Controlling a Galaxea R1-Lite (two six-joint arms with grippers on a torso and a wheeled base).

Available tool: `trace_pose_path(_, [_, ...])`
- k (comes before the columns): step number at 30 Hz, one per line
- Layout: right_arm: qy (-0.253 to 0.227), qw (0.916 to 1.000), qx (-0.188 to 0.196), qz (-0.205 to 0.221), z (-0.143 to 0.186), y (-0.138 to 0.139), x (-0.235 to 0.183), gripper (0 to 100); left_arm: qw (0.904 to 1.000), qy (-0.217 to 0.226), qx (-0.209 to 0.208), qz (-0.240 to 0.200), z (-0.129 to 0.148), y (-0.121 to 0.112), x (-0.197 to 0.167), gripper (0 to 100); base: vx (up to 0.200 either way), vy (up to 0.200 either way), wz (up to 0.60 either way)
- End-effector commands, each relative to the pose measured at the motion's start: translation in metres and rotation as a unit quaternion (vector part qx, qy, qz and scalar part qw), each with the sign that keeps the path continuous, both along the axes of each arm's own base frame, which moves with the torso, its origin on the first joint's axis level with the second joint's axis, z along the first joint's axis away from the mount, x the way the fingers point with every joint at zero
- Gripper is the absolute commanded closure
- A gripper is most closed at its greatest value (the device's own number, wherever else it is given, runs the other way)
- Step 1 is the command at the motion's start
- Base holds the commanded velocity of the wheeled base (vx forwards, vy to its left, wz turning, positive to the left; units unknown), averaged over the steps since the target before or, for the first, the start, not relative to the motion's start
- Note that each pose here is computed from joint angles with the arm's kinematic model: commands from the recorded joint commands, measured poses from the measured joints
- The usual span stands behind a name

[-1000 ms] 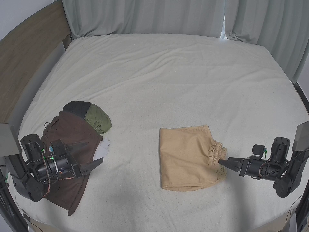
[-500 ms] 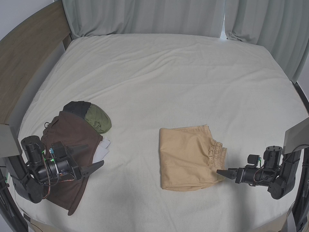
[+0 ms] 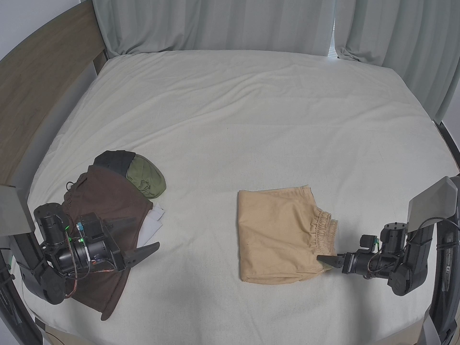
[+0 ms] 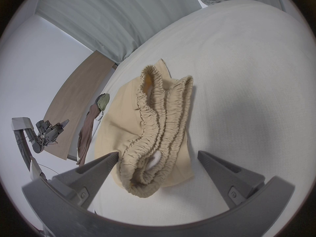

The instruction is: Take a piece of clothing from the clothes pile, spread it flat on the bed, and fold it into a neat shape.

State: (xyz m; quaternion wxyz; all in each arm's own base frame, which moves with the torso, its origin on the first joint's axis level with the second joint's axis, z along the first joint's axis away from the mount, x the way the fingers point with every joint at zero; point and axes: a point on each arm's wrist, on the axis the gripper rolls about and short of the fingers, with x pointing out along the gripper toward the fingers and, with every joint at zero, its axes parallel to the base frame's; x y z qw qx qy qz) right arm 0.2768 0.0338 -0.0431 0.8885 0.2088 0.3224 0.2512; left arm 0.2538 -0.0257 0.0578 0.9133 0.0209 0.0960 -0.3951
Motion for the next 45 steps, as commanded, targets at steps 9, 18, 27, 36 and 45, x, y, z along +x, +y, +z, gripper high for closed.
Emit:
trace_pose_path(9, [-0.002,0.9996,0.004,0.029,-0.005,0.018,0.004,0,1.0000,0.002,0.000,-0.004,-0.001,-0.002,-0.001,0,0.000,0.000,0.00])
trace_pose_path(18, [-0.011,0.9988,0.017,0.045,-0.002,0.032,0.010,0,1.0000,0.003,0.000,-0.003,-0.001,-0.002,-0.002,0,0.000,0.000,0.00])
trace_pose_path(27, [-0.012,0.9988,0.017,0.045,-0.002,0.033,0.011,100,1.0000,0.003,0.001,-0.004,-0.001,-0.003,-0.002,0,0.000,0.000,0.00])
trace_pose_path(36, [-0.008,0.9988,0.016,0.046,-0.004,0.033,0.010,100,1.0000,0.001,0.001,-0.006,0.002,-0.005,-0.004,0,0.000,0.000,0.00])
trace_pose_path(45, [-0.023,0.9979,0.020,0.057,0.008,0.039,0.007,100,1.0000,-0.001,0.000,-0.005,0.002,-0.003,-0.004,0,0.000,0.000,0.00])
